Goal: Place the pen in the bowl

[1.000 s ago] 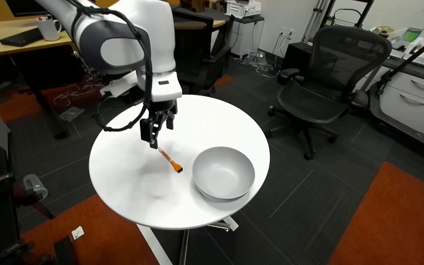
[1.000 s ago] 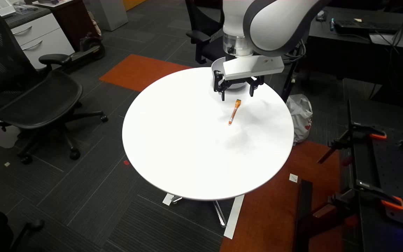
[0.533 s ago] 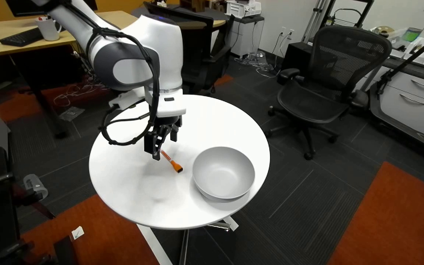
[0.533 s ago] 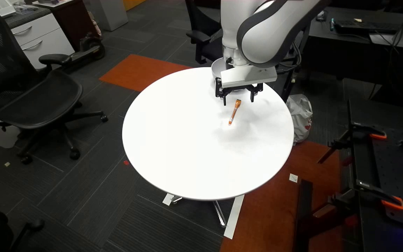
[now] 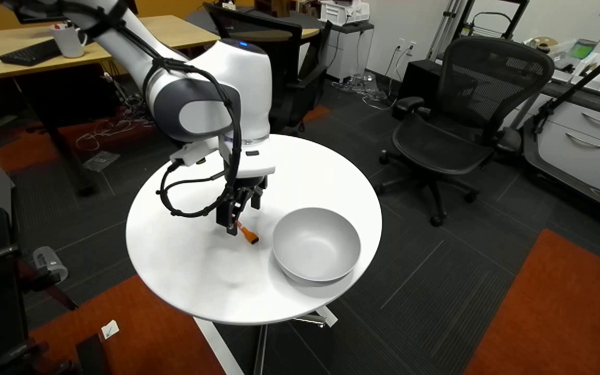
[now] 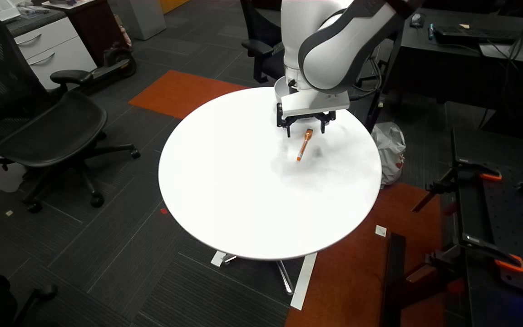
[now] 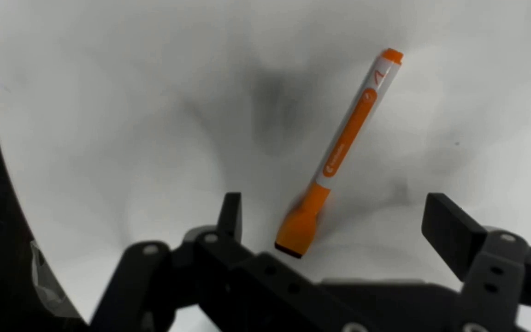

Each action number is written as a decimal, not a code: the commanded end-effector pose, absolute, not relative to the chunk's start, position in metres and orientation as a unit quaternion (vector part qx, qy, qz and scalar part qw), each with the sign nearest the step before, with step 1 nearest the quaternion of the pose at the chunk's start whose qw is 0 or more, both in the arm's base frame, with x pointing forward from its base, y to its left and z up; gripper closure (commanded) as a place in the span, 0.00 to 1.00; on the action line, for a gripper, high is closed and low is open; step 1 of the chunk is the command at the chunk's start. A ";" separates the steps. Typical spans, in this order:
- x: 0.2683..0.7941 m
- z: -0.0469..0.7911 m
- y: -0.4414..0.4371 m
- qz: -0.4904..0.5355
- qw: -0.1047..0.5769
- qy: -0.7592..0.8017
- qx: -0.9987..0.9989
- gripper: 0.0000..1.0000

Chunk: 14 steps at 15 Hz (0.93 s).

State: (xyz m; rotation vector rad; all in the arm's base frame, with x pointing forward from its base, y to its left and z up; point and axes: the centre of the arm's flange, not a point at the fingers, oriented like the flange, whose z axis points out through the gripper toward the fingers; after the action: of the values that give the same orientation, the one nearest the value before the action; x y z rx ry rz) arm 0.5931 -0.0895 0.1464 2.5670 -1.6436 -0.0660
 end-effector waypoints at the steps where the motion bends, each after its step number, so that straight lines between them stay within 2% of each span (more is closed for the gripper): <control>1: 0.603 0.139 -0.093 -0.018 0.036 -0.550 0.834 0.00; 7: 0.604 0.130 -0.093 -0.025 0.030 -0.555 0.831 0.00; 8: 0.604 0.129 -0.094 -0.025 0.028 -0.555 0.831 0.05; 9: 0.604 0.128 -0.094 -0.026 0.028 -0.555 0.831 0.26; 11: 0.602 0.126 -0.093 -0.027 0.029 -0.556 0.830 0.31; 14: 0.602 0.125 -0.093 -0.026 0.029 -0.557 0.830 0.54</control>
State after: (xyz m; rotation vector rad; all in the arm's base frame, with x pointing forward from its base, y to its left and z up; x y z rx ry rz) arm 0.5993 -0.0916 0.1267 2.5469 -1.6938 -0.0920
